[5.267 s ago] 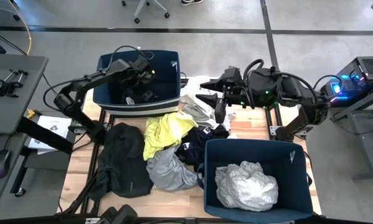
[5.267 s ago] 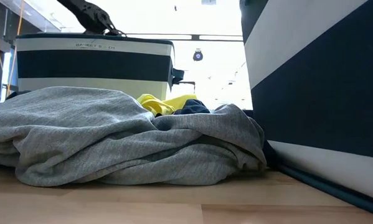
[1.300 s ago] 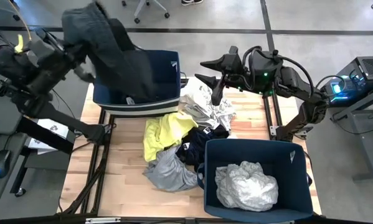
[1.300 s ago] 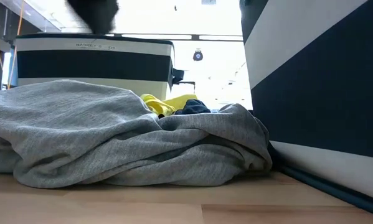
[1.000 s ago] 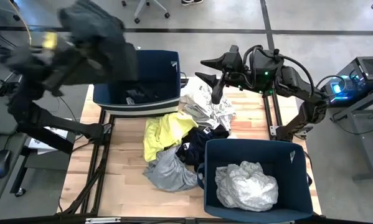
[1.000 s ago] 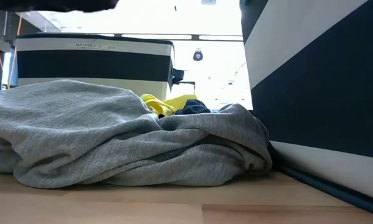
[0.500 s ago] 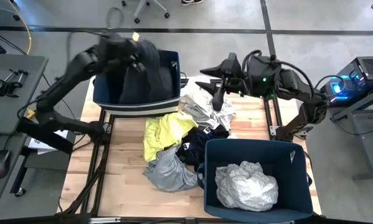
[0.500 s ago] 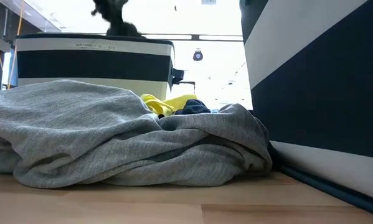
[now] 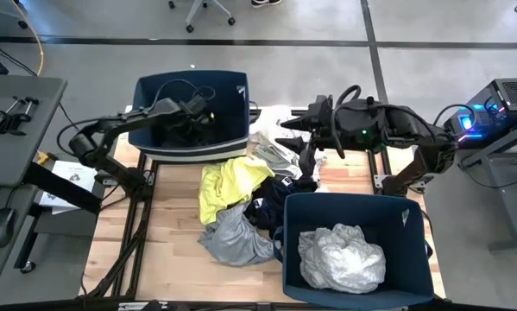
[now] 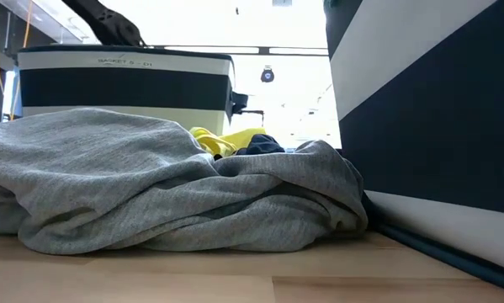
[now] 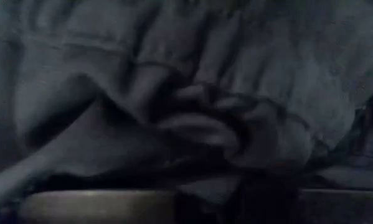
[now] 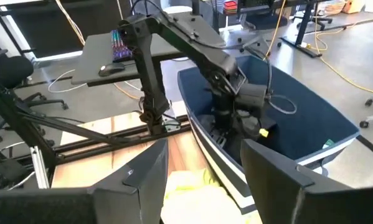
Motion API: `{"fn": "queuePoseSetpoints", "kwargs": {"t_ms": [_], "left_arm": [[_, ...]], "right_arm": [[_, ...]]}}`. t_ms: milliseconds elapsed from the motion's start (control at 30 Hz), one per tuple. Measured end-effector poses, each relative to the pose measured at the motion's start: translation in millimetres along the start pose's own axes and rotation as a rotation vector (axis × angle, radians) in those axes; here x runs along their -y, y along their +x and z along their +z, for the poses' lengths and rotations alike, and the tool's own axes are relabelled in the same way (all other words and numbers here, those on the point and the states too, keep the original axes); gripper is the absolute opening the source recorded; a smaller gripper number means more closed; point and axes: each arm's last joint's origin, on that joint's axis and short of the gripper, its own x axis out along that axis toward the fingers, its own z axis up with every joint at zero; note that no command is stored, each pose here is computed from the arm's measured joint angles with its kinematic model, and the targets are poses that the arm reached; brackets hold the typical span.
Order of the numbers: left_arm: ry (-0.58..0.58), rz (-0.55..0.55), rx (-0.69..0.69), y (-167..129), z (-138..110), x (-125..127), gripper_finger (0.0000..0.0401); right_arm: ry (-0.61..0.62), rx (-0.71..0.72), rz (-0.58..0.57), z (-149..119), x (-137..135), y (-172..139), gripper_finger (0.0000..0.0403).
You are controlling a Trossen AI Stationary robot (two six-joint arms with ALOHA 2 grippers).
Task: Sort clothes
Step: Put the black shorts into the top blue laundry bin
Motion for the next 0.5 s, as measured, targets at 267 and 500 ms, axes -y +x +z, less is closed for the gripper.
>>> {"fn": "queuePoseSetpoints", "kwargs": {"t_ms": [267, 500], "left_arm": [[-0.098, -0.114, -0.004, -25.1, 8.1, -11.0, 0.0171], [-0.113, -0.119, 0.132, -125.3, 14.4, -12.5, 0.0229]], "right_arm": [[0.006, -0.016, -0.036, -1.6, 3.6, 0.9, 0.019], [0.012, -0.086, -0.154, -8.1, 18.1, 14.3, 0.019]]}}
